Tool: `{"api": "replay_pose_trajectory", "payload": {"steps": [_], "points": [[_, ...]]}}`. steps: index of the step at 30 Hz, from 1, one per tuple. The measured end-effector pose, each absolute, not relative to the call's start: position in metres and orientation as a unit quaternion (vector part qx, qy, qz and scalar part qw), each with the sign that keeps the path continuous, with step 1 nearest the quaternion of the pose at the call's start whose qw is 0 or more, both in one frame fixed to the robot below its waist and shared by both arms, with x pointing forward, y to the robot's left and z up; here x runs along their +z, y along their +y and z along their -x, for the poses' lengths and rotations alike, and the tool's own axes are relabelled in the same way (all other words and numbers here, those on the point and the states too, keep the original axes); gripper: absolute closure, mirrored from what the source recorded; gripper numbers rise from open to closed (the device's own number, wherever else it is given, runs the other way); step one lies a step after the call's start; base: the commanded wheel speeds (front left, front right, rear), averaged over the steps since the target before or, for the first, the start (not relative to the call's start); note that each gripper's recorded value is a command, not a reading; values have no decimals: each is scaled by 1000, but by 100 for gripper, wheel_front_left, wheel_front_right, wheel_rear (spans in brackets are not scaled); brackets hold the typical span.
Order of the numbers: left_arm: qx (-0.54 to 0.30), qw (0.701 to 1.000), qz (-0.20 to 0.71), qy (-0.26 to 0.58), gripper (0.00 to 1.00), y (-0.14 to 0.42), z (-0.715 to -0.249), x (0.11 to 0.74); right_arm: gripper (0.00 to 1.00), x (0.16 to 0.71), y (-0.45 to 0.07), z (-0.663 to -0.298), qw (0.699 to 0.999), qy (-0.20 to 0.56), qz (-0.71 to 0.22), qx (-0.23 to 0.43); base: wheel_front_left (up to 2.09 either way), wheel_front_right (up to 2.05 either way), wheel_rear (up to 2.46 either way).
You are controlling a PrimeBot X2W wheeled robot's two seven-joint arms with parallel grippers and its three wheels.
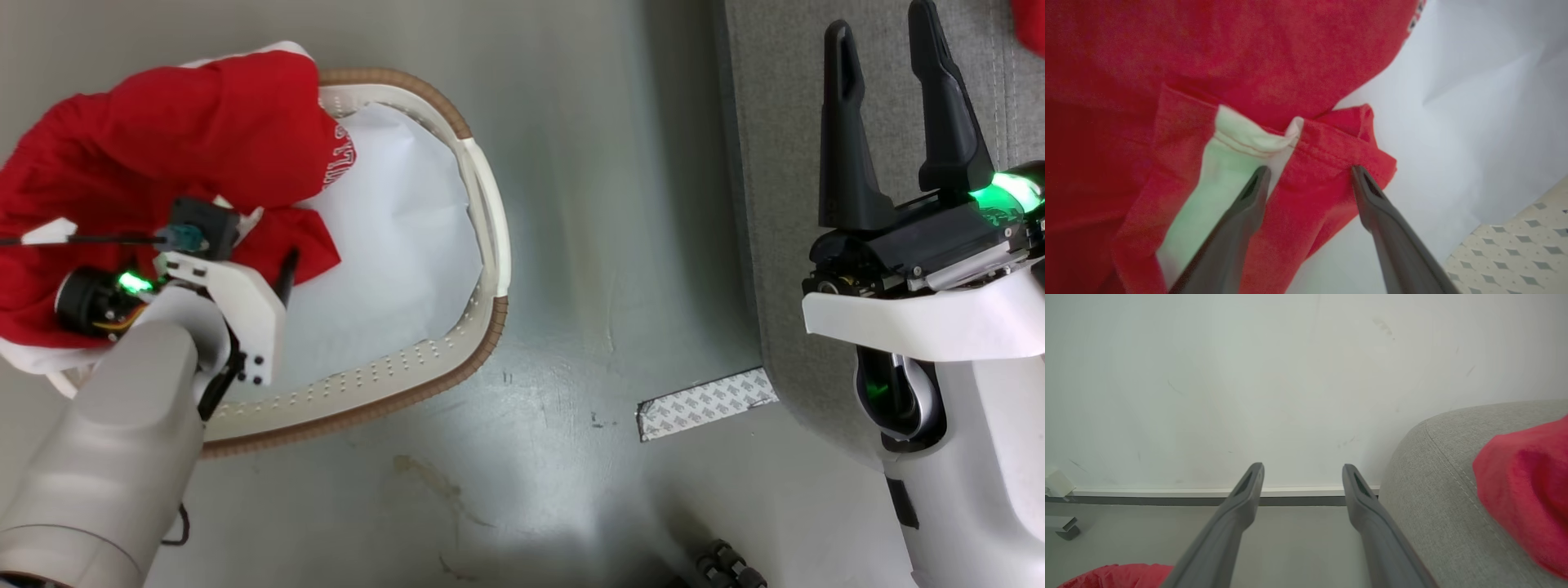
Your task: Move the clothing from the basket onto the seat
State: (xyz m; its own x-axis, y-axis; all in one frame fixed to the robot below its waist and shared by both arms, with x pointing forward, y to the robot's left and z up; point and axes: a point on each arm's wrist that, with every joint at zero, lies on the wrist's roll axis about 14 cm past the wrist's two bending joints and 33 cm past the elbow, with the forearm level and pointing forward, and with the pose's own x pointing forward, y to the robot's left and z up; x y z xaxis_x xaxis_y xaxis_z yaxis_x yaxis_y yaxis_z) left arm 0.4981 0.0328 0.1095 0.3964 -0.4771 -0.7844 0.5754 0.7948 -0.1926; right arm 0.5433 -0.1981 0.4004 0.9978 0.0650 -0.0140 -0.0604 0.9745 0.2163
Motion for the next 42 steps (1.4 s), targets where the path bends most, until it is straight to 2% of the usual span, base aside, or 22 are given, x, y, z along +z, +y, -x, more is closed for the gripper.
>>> {"api": "replay_pose_trajectory", "payload": {"steps": [7, 11, 12, 14, 15, 30, 42], "points": [[-346, 773, -102, 522, 0, 32, -463, 88, 0, 399, -202, -542, 994, 13, -107, 27, 0, 0, 0], [-352, 761, -112, 533, 0, 36, -459, 83, 0, 398, -204, -541, 994, 14, -104, 25, 0, 0, 0], [-354, 760, -111, 534, 3, 35, -458, 83, 0, 398, -204, -541, 994, 14, -104, 25, 0, 0, 0], [-357, 758, -113, 535, 63, 35, -457, 82, 0, 398, -205, -541, 994, 13, -103, 24, 0, 0, 0], [-357, 757, -114, 535, 100, 37, -457, 82, 0, 399, -206, -541, 994, 13, -102, 23, 0, 0, 0], [-357, 801, -88, 473, 100, 30, -480, 124, 0, 428, -203, -540, 995, -14, -100, 28, 0, 0, 0], [-359, 860, -49, 359, 100, 13, -493, 220, 0, 482, -206, -518, 994, -54, -91, 27, 0, 0, 0]]}}
